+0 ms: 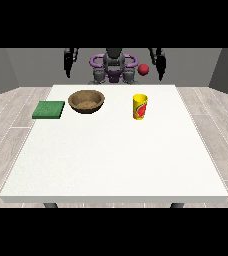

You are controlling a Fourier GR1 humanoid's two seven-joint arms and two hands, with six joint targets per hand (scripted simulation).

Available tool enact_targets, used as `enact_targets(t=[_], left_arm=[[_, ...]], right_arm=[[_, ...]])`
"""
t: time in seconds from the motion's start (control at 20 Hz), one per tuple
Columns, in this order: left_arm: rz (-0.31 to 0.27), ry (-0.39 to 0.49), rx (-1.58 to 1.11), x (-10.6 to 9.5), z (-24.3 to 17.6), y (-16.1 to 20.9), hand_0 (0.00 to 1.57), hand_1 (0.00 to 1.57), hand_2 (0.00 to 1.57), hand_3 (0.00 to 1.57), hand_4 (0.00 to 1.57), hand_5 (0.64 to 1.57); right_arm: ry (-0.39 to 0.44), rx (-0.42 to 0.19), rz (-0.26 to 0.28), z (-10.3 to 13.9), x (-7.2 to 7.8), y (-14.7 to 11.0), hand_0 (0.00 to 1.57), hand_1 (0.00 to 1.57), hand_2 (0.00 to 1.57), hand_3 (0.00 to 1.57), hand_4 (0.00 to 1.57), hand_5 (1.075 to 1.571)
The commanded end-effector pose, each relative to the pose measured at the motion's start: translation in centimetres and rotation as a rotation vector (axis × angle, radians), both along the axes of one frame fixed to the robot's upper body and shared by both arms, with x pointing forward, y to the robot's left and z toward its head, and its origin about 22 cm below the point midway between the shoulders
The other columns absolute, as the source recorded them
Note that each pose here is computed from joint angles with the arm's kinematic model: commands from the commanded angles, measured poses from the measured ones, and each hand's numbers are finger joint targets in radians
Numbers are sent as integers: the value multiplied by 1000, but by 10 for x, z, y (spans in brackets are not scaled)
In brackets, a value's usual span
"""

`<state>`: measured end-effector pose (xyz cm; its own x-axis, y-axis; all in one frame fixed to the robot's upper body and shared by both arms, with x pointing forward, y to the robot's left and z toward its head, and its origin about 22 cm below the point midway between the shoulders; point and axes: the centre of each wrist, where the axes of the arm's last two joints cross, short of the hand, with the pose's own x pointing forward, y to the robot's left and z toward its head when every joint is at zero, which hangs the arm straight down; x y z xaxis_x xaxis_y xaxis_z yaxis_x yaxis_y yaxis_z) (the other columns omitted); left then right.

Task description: Pick the cup and pour the ball into the bowl, then pick the bowl and place it on the pad

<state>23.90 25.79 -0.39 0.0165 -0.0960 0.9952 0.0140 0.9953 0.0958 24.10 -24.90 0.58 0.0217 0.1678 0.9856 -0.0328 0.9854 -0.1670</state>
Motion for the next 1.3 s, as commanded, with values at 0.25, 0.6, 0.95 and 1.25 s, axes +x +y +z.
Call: enact_targets(t=[0.25, 0.6, 0.95, 1.25], left_arm=[[-1, -25, 40, 5, 36, 10, 0, 0, 0, 0, 0, 1470], [44, -255, -135, 2, 10, -51, 0, 0, 0, 0, 0, 1472], [73, -391, -80, 51, 21, -45, 0, 0, 0, 0, 0, 1459], [89, -477, -43, 88, 30, -54, 0, 0, 0, 0, 0, 1448]], right_arm=[[-46, -18, 1, 38, 5, -7, 0, 0, 0, 0, 120, 1563], [-191, 230, -64, -32, -16, -74, 0, 0, 0, 0, 0, 1560], [-277, 219, 23, -36, 4, -80, 0, 0, 0, 0, 0, 1560], [-387, 232, 50, -33, 38, -70, 0, 0, 0, 0, 0, 1551]])
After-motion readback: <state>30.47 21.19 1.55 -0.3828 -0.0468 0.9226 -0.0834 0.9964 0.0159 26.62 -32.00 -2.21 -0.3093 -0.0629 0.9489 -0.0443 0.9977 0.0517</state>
